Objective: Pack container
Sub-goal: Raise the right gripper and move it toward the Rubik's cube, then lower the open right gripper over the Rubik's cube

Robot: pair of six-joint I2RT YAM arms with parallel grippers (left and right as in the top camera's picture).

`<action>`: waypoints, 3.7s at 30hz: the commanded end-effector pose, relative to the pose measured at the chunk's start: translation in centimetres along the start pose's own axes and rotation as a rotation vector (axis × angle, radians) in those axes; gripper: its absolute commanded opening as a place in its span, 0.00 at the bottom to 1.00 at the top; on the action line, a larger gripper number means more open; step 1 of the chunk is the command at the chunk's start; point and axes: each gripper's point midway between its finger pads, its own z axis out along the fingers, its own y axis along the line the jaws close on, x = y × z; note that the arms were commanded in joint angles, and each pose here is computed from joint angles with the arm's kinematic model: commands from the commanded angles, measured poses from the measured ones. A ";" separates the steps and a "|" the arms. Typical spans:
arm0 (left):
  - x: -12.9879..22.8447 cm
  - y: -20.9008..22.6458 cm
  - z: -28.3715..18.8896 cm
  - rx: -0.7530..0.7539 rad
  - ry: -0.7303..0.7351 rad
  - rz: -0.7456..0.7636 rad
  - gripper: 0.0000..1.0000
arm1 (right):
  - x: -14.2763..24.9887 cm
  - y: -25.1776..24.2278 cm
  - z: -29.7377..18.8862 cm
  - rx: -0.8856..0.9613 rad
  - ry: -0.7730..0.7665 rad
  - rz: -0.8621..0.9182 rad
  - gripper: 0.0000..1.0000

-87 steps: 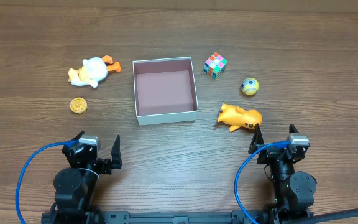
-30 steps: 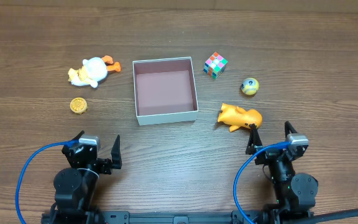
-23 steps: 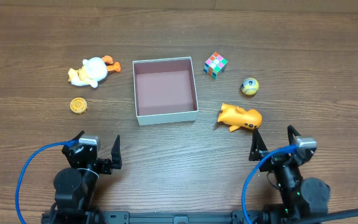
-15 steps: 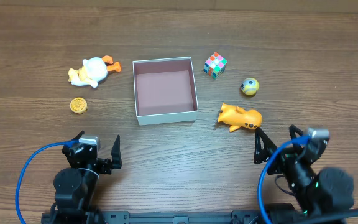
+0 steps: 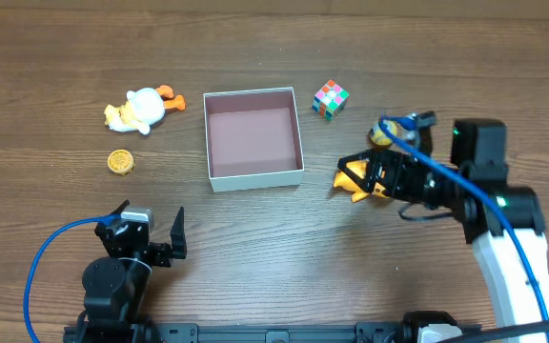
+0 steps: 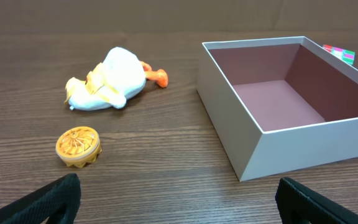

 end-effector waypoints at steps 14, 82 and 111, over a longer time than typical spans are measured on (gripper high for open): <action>-0.1 0.2 0.0 -0.009 -0.008 -0.015 1.00 | -7.2 -3.2 -2.9 0.382 -0.208 -0.161 1.00; -0.1 0.2 0.0 -0.009 -0.008 -0.015 1.00 | -15.3 -16.4 19.4 0.832 -0.261 0.400 1.00; -0.1 0.2 0.0 -0.009 -0.008 -0.015 1.00 | -15.1 -17.9 19.1 0.857 -0.237 0.398 0.64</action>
